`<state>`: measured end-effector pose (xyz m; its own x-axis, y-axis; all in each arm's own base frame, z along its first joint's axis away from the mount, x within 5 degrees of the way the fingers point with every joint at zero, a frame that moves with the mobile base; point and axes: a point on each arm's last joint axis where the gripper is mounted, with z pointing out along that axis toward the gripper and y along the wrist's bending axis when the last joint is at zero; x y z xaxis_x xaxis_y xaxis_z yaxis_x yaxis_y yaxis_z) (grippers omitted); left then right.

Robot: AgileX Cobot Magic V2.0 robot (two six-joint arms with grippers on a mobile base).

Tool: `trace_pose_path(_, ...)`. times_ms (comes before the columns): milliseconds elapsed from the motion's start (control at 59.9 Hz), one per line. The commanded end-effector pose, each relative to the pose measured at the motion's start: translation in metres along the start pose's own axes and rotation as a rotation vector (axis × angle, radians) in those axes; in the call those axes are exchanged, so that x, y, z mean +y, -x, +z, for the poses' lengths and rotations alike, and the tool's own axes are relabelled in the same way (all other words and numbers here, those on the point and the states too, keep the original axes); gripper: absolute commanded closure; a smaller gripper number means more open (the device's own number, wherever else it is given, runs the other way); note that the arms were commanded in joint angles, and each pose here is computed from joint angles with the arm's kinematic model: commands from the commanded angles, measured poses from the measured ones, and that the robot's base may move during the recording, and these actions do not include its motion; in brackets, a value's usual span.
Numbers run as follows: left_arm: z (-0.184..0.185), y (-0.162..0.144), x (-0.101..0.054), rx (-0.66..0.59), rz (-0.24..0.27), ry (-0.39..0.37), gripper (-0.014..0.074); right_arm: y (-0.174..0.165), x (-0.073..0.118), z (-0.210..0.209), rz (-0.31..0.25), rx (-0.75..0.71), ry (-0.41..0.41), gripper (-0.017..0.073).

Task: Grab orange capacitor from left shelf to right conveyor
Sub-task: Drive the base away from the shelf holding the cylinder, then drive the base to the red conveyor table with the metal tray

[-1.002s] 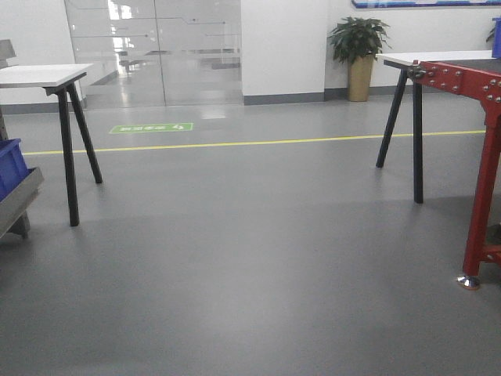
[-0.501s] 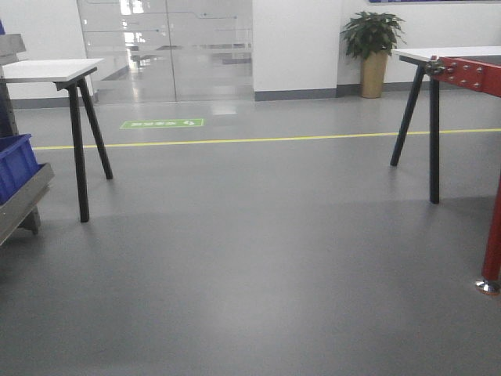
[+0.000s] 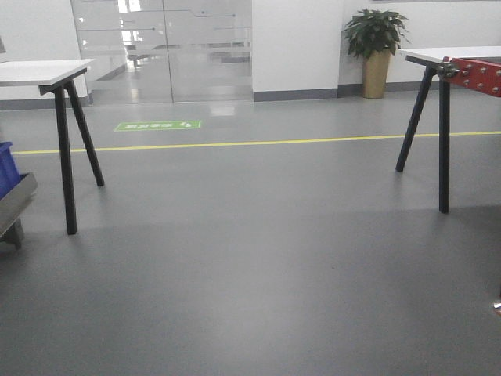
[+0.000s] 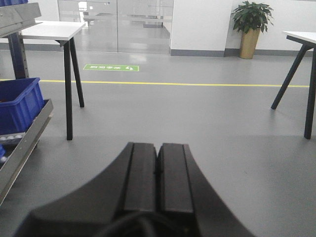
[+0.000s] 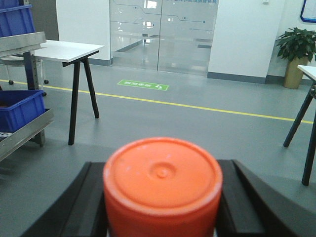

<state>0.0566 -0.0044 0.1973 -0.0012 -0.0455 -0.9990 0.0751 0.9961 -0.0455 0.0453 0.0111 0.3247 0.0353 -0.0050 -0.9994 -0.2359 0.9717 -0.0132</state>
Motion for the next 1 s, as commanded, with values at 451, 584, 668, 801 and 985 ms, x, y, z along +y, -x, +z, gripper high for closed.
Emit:
trace_pose_path(451, -0.0011, 0.0095, -0.0002, -0.099, -0.004, -0.004, 0.0720, 0.0161, -0.0006, 0.0008, -0.007, -0.098, -0.007, 0.0510)
trace_pose_path(584, -0.0011, 0.0095, -0.0002, -0.099, -0.004, -0.004, 0.0720, 0.0160, -0.0006, 0.0010, -0.007, -0.096, -0.007, 0.0510)
trace_pose_path(668, -0.0011, 0.0095, -0.0002, -0.099, -0.004, -0.004, 0.0720, 0.0160, -0.0006, 0.0010, -0.007, -0.096, -0.007, 0.0510)
trace_pose_path(801, -0.0011, 0.0095, -0.0002, -0.099, -0.004, -0.004, 0.0720, 0.0160, -0.0006, 0.0010, -0.007, -0.096, -0.007, 0.0510)
trace_pose_path(985, -0.0014, 0.0097, -0.0002, -0.103, -0.004, -0.004, 0.0720, 0.0160, -0.0006, 0.0010, -0.007, -0.096, -0.007, 0.0510)
